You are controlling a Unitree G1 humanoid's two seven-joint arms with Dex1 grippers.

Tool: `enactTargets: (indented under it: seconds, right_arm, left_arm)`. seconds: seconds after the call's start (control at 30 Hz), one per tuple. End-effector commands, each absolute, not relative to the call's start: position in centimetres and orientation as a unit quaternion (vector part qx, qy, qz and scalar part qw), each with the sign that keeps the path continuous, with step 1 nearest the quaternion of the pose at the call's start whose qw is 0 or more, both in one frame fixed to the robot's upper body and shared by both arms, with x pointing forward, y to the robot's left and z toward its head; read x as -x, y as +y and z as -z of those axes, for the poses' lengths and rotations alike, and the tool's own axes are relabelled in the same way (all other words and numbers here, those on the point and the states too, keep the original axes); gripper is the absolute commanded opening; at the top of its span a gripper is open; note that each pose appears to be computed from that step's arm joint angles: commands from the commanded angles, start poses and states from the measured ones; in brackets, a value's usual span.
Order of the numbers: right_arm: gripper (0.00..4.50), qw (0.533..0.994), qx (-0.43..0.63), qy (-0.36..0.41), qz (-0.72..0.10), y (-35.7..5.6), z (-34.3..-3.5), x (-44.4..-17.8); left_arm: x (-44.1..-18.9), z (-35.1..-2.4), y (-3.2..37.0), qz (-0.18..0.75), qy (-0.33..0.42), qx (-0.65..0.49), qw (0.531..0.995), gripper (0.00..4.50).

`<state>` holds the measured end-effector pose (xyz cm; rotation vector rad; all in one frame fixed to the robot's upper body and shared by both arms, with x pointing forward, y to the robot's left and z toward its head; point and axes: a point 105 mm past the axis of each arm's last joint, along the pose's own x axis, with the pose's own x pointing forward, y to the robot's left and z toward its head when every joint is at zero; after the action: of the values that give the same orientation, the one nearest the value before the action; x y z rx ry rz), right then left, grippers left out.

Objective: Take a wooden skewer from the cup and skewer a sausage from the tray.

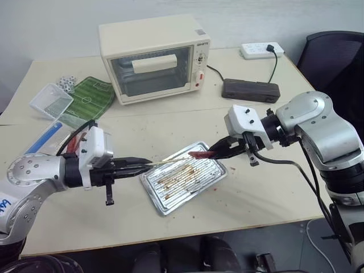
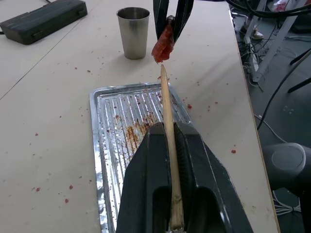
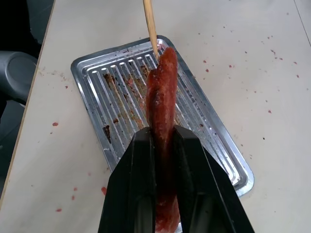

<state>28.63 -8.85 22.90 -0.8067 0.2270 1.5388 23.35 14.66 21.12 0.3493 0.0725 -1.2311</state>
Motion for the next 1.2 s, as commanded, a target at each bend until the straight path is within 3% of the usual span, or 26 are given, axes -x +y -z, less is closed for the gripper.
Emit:
enactTargets:
  seconds: [0.03,1.2]
  right_arm:
    - [0.5,0.632,0.367,0.08,-0.678,-8.6,-23.6,-28.0]
    - [0.5,0.588,0.399,0.017,-0.703,-5.4,-23.8,-26.3]
  left_arm:
    - [-23.2,-21.7,14.3,0.581,0.017,-0.177,0.794,0.0]
    - [-25.5,-21.5,10.5,0.625,-0.024,-0.188,0.758,0.0]
